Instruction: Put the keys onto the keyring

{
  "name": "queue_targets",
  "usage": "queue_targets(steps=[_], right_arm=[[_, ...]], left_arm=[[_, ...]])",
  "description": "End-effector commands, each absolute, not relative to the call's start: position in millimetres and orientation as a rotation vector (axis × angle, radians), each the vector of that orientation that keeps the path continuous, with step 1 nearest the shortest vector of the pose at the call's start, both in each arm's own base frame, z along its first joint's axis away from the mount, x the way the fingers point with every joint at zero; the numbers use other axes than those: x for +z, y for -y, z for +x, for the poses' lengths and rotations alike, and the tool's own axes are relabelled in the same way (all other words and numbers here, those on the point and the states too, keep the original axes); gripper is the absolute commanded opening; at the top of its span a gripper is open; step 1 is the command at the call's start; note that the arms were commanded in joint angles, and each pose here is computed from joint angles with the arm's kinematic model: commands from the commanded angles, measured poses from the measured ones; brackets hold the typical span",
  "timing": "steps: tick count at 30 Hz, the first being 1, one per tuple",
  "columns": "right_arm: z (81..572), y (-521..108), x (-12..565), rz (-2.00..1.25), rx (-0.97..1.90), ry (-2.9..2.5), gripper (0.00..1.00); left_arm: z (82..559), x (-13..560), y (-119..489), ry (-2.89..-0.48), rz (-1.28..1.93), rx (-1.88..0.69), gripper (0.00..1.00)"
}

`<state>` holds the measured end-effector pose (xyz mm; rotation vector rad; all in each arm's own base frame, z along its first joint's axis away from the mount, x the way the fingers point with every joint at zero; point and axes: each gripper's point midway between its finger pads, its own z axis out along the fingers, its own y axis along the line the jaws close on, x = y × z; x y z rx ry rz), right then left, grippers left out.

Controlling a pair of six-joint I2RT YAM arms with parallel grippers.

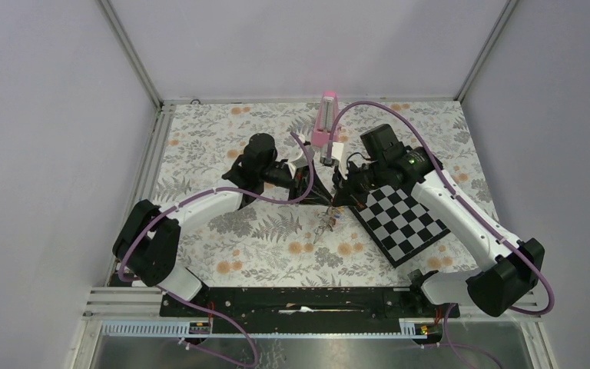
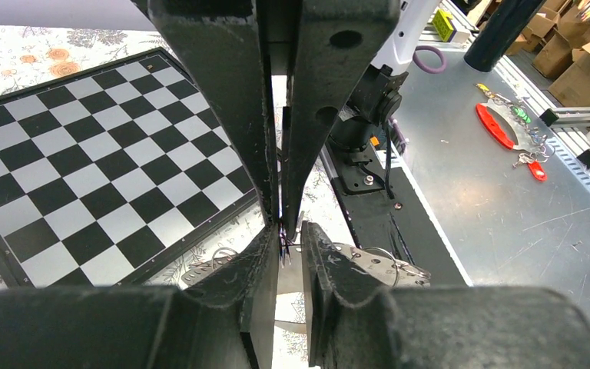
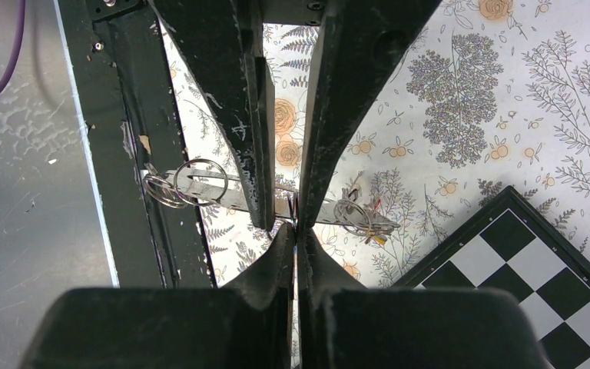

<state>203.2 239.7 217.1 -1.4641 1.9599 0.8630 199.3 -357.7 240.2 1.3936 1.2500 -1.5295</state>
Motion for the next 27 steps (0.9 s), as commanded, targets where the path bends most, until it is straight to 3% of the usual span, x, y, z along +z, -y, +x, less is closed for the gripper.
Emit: queue_targets(steps=[1, 11, 16, 19, 23, 27], right_arm=[[207, -246, 235, -1.459, 0.851, -1.886, 0.0], [207, -246, 238, -1.448, 0.845, -1.878, 0.0], [208, -245, 239, -1.444, 0.825, -1.872, 0.0], [210, -242, 238, -1.435, 0.801, -1.869, 0.08], [212, -236, 242, -1.403, 0.79, -1.849, 0.29], [211, -231, 246, -1.376, 0.8, -1.822, 0.4]], left_arm=[[198, 245, 359, -1.2, 1.409, -1.504, 0.19], [196, 242, 357, -1.215, 1.42, -1.509, 0.0], [195, 243, 355, -1.214, 1.417, -1.504, 0.0], [197, 249, 353, -1.2, 1.411, -1.489, 0.0], [199, 263, 352, -1.171, 1.372, -1.509, 0.0], [192, 280, 348, -1.131, 1.301, -1.574, 0.0]])
